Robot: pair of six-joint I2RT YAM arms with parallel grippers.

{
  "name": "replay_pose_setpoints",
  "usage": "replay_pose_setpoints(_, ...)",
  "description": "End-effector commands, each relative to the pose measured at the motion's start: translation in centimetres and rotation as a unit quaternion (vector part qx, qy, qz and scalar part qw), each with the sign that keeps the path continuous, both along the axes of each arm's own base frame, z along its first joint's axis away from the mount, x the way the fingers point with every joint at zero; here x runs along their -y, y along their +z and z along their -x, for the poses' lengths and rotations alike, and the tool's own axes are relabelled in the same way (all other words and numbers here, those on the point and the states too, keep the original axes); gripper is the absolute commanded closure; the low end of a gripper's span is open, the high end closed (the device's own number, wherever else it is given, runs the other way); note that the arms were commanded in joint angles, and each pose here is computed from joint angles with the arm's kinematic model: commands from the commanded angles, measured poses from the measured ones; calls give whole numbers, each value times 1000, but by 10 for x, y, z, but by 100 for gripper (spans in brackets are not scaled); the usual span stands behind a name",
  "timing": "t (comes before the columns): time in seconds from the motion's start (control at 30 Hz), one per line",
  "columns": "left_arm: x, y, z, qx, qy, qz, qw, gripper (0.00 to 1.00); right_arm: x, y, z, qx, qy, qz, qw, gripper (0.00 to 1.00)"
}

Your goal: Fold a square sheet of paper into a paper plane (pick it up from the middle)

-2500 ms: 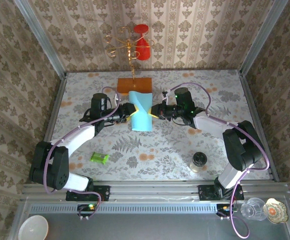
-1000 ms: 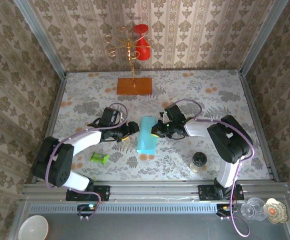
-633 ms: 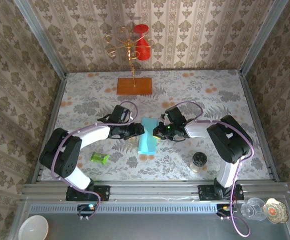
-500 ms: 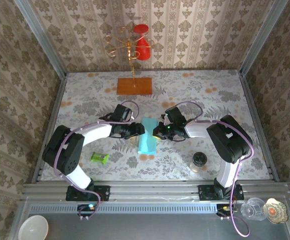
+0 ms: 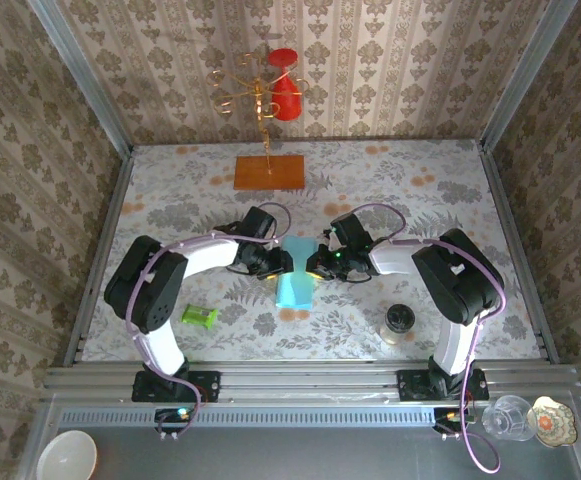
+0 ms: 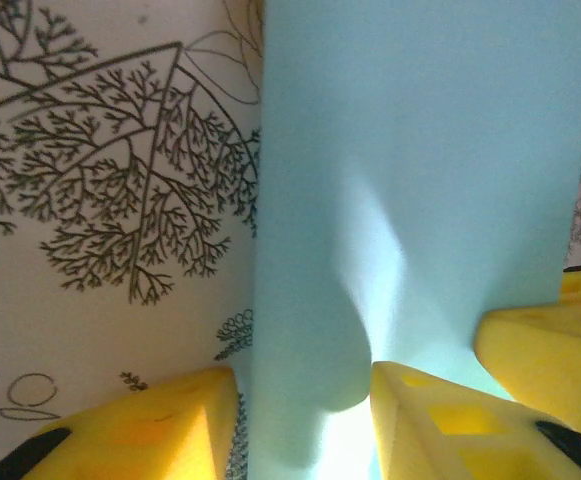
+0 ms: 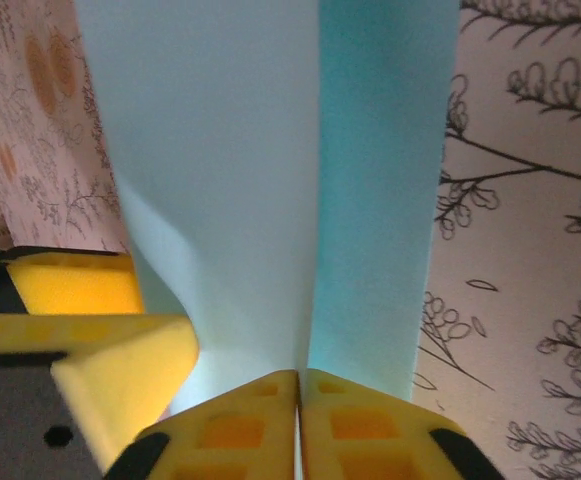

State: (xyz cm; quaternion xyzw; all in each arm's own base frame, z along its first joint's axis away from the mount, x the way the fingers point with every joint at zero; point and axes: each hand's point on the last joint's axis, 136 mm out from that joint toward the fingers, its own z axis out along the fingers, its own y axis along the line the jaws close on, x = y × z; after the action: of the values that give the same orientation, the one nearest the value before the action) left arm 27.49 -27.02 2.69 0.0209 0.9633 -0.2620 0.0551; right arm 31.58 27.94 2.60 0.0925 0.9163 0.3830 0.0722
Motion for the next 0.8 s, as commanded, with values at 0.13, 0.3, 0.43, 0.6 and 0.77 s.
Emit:
replay_pose_setpoints(0.13,-17,-27,13,-22,-13,-73,997,63,37,23,-10,38,-41,72,996,78)
replay_pose_setpoints(0.3,-21,-42,24,-37,-24,-84,996,66,50,28,-4,50,-61,86,993,77)
replay_pose_setpoints(0.43,-18,-43,28,-34,-52,-81,995,66,53,30,-3,52,-65,93,992,78)
replay_pose_setpoints(0.6,-16,-47,31,-29,-80,-96,992,63,57,34,-6,56,-69,101,991,78)
replay_pose_setpoints(0.77,-13,-55,33,-39,-91,-114,989,61,63,36,-8,59,-81,101,990,78)
